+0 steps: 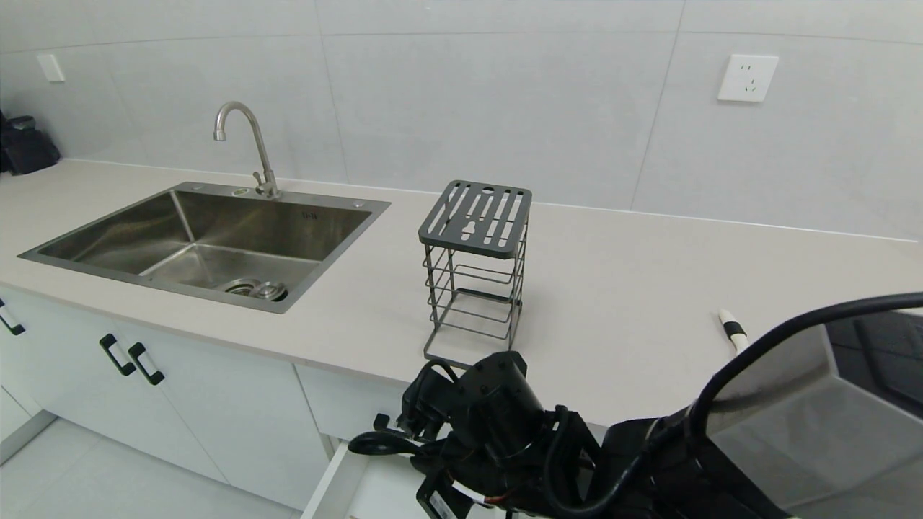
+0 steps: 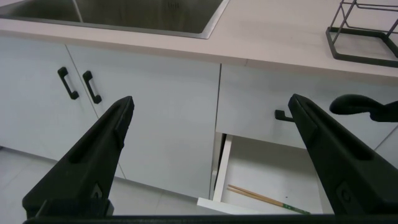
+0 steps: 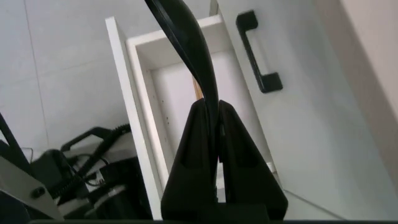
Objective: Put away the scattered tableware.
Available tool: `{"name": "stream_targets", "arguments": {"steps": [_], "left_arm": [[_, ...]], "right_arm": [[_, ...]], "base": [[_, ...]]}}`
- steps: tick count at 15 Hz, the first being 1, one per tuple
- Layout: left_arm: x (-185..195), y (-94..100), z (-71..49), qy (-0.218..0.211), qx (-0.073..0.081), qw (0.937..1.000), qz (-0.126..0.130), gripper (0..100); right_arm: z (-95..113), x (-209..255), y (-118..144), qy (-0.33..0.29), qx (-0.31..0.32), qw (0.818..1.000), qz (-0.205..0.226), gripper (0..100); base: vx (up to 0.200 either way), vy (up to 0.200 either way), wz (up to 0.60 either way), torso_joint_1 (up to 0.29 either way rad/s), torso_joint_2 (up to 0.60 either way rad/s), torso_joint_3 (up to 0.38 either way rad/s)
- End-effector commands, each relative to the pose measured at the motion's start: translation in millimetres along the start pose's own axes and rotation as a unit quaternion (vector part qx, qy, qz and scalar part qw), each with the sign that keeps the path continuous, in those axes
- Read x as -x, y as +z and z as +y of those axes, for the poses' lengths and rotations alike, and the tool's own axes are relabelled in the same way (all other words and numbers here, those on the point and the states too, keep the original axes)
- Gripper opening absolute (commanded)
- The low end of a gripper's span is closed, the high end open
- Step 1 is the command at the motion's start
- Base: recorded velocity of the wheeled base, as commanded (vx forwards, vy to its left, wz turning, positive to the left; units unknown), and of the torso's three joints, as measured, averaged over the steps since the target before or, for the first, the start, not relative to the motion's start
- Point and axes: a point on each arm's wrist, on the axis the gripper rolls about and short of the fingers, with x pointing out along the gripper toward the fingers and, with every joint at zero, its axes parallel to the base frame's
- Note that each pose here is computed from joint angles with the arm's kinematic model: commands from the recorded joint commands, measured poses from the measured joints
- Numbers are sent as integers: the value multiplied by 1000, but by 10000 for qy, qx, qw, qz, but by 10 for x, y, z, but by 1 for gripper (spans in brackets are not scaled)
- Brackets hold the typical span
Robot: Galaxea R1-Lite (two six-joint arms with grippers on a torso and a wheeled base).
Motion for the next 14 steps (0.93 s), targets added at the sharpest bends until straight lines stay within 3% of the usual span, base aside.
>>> {"name": "stream_targets", "arguments": {"steps": [1,5,12,14], "left_arm": [[-1,0,0,1,0,10000,6,100],[-1,0,0,1,0,10000,6,100],[-1,0,0,1,0,10000,6,100],[-1,0,0,1,0,10000,6,100]], "right_arm": [[15,23,161,2,-1,9996,-274,0],[47,322,268,31,41,9987,-503,0],[188,866,-209,214,210,9995,95,0],[198,863,-180,226,212,9995,80,0]], "base": [[0,0,0,0,0,0],[0,0,0,0,0,0],[0,0,0,0,0,0],[0,0,0,0,0,0]]}}
